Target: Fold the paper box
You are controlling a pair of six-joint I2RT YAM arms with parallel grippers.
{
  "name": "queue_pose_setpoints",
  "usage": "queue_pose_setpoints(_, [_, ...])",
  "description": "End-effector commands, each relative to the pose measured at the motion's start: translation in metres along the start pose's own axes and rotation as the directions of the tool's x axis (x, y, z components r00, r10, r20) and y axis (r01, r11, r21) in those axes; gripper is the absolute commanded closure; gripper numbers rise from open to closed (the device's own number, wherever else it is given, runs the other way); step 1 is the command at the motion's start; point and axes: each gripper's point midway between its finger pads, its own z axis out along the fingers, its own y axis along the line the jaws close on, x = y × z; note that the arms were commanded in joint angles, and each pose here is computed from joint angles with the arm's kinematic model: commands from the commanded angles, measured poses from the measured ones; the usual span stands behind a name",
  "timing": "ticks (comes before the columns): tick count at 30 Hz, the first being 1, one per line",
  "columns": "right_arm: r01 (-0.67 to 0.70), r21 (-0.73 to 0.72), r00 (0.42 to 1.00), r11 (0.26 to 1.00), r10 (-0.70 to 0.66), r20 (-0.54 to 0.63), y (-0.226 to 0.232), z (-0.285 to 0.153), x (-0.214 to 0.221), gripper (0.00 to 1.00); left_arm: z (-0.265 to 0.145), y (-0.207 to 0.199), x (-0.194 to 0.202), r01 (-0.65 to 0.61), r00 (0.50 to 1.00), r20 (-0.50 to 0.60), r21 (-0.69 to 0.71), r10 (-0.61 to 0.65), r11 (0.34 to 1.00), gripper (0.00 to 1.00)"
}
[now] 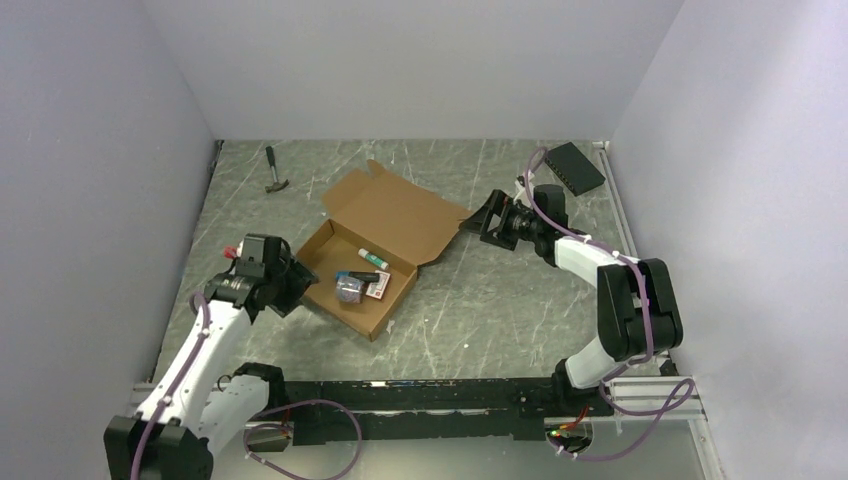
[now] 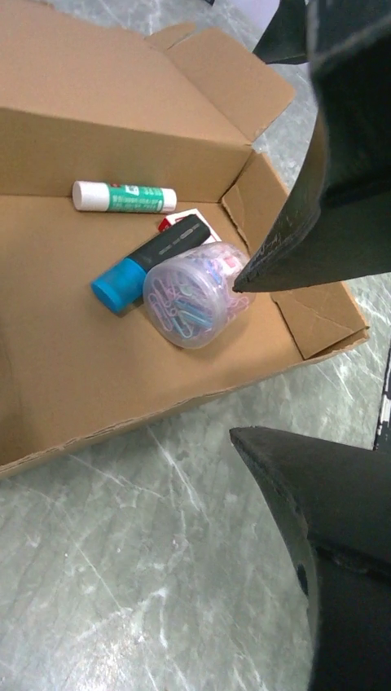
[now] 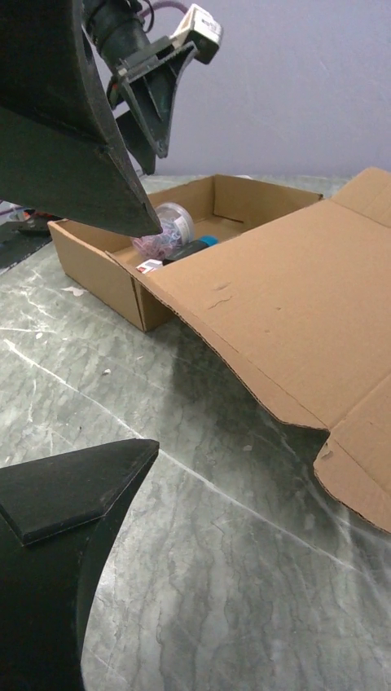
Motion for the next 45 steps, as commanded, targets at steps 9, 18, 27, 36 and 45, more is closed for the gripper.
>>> queue_pose_setpoints(9, [0.026,-0.041,1.000,0.999,-0.026,-0.003,0.011,0.005,-0.013,0.02,0.041,-0.017,0.003,-0.007,0.998,-0.059,0.019,0.008,1.000,0.55])
queue_pose_setpoints(18, [0.027,-0.042,1.000,0.999,-0.027,-0.009,0.013,0.005,-0.014,0.01,0.044,-0.024,0.021,-0.039,0.989,-0.141,0.094,0.052,0.995,0.80])
queue_pose_setpoints(27, [0.048,-0.008,0.999,0.999,-0.048,0.005,0.010,0.003,-0.020,0.00,0.047,-0.038,0.050,-0.103,0.967,-0.216,0.154,0.135,0.983,0.87])
queue_pose_setpoints(36, [0.075,0.041,0.997,0.996,-0.076,0.021,0.001,0.003,-0.026,0.00,0.057,-0.060,0.091,-0.229,0.923,-0.275,0.172,0.269,0.958,0.88])
queue_pose_setpoints(45, [0.207,0.102,0.976,0.973,-0.212,0.046,-0.002,0.003,-0.055,0.00,0.006,-0.089,0.067,-0.385,0.885,-0.146,0.302,0.441,0.872,0.62])
